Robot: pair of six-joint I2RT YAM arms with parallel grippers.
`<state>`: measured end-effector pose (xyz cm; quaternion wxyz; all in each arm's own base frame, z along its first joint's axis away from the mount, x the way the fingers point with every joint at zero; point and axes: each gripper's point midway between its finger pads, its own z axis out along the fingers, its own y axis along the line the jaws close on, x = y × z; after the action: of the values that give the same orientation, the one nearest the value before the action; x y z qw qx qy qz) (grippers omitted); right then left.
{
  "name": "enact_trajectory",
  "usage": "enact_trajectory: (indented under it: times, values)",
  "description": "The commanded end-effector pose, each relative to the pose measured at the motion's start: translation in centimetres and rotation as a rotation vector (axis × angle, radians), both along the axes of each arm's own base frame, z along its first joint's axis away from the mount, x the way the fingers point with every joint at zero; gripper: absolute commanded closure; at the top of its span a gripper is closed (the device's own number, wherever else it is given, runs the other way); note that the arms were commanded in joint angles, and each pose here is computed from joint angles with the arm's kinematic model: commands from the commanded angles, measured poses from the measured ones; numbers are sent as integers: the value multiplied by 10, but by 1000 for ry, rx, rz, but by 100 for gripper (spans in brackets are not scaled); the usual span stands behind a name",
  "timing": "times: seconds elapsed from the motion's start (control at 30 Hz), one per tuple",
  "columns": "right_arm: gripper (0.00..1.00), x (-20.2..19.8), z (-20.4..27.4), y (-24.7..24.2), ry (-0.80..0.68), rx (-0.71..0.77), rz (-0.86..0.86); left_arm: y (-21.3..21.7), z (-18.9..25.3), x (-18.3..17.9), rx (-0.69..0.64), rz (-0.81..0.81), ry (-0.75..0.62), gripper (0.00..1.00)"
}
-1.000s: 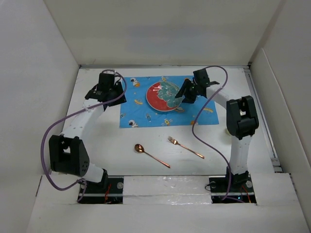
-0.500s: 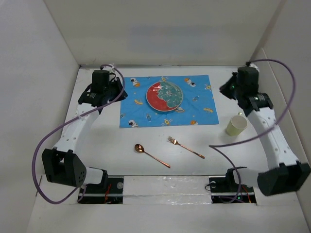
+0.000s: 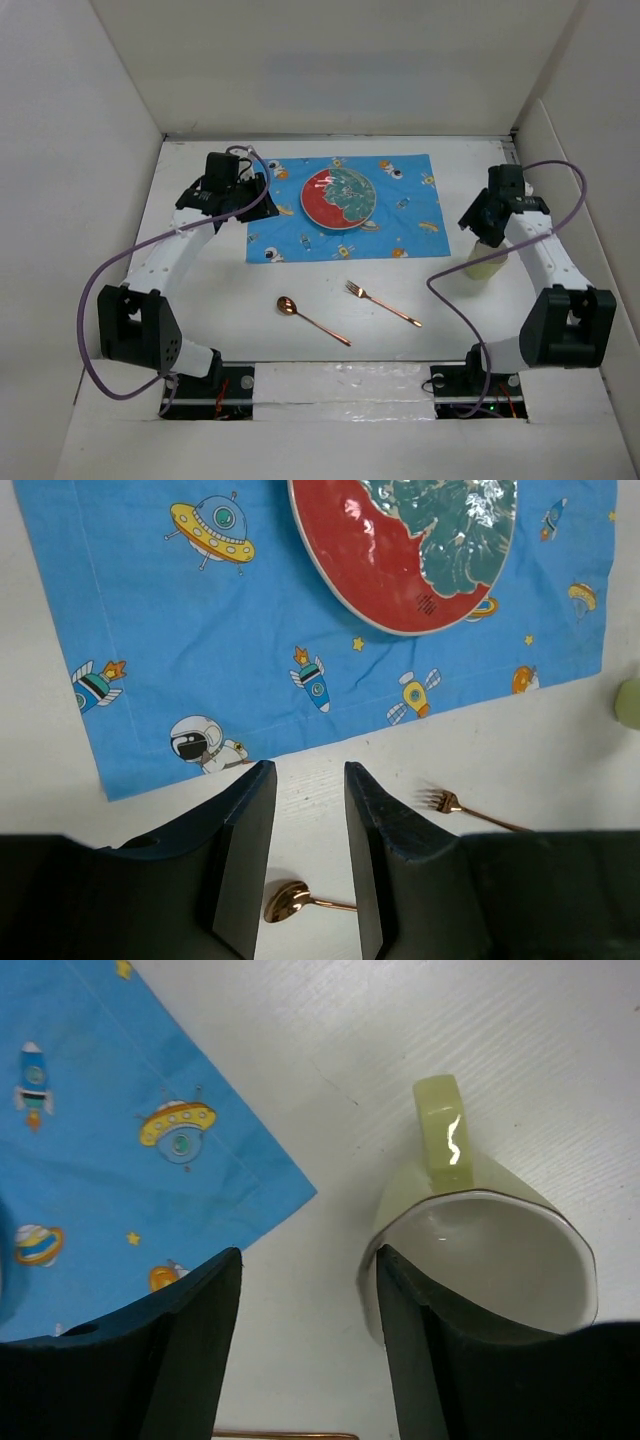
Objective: Set the dinner table for one person
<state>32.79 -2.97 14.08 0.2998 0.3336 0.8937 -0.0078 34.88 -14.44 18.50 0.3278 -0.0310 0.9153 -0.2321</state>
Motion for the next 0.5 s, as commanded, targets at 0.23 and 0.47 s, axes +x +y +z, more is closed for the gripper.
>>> enact_trajectory:
  times: [0.23, 0.47]
  values:
    - [60, 12, -36, -9, 68, -9, -36, -1, 5, 13, 3, 9, -40, 69]
    - [100, 62, 36, -2, -125, -84, 1, -4, 12, 21, -3, 3, -40, 69]
